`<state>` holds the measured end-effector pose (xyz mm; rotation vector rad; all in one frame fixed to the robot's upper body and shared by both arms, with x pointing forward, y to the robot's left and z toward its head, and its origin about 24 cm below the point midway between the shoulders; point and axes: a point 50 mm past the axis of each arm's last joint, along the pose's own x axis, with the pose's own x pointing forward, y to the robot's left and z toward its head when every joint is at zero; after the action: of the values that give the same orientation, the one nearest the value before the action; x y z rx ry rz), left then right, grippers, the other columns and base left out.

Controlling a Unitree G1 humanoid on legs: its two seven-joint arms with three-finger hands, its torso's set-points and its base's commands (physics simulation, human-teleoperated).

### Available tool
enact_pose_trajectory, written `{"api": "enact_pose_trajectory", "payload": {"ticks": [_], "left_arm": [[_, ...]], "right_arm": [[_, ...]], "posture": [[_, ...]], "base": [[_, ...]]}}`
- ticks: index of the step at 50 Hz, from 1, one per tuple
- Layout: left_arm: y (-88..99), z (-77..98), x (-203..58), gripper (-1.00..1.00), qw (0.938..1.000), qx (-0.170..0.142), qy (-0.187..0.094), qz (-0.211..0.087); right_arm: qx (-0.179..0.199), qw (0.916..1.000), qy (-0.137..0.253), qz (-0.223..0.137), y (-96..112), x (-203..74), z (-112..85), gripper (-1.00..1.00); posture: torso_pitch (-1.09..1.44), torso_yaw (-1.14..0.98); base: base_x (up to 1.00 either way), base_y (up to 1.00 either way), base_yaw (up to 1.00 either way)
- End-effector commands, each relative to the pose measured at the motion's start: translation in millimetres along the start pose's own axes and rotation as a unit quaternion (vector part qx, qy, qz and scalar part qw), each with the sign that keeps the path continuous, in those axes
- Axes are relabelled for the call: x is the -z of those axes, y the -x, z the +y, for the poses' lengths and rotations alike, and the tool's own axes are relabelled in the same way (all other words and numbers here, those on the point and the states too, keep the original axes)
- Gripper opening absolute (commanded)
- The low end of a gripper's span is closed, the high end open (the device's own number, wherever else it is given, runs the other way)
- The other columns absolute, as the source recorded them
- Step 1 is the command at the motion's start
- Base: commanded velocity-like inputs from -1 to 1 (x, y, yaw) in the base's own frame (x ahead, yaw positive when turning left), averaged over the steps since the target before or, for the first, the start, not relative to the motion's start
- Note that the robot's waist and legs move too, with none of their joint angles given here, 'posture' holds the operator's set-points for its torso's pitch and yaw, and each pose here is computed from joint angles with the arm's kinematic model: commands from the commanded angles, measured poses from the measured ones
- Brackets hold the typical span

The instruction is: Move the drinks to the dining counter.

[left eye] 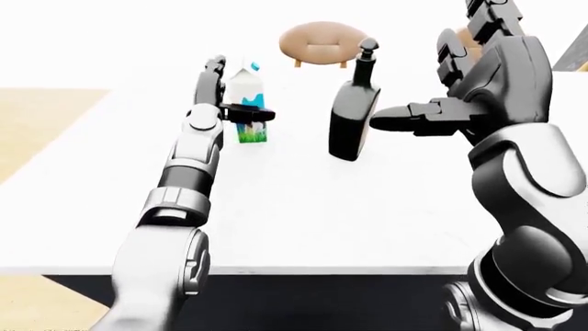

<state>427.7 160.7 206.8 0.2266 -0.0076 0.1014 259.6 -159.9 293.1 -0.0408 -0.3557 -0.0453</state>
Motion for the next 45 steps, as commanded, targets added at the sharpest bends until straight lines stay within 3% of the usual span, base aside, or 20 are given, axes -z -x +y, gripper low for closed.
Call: {"api": "enact_pose_trajectory", "payload": {"ticks": [1, 9, 16, 28, 39, 45], "left_arm": [[-0.3, 3.8, -31.7, 0.98, 0.9982, -0.005, 0.004, -0.059], [2.5, 9.5, -37.1, 1.0, 0.9978, -0.004, 0.007, -0.065], [15.8, 35.6, -50.5, 1.0, 0.9971, -0.013, 0.007, -0.075], [75.8, 83.8, -74.0, 1.0, 0.9944, -0.03, -0.019, -0.099], [138.3, 137.0, -107.1, 1.0, 0.9865, -0.077, -0.003, -0.144], [165.3, 160.5, -96.9, 1.0, 0.9832, -0.104, 0.003, -0.15]], "right_arm": [[0.005, 0.9993, -0.002, -0.036, 0.8, -11.4, -1.6, 1.0], [0.006, 0.9992, -0.001, -0.038, 1.2, -14.2, -3.5, 1.0], [0.018, 0.9987, 0.002, -0.047, 1.4, -26.9, -14.4, 1.0], [0.054, 0.9965, 0.019, -0.06, 12.8, -45.1, -48.9, 1.0], [0.104, 0.9917, 0.039, -0.065, 33.6, -54.2, -94.2, 1.0], [0.131, 0.9875, 0.046, -0.075, 45.5, -64.6, -112.4, 1.0]], "posture": [[0.0, 0.0], [0.0, 0.0], [0.0, 0.0], [0.0, 0.0], [0.0, 0.0], [0.0, 0.0]], "base": [[0.0, 0.0, 0.0], [0.0, 0.0, 0.0], [0.0, 0.0, 0.0], [0.0, 0.0, 0.0], [0.0, 0.0, 0.0], [0.0, 0.0, 0.0]]}}
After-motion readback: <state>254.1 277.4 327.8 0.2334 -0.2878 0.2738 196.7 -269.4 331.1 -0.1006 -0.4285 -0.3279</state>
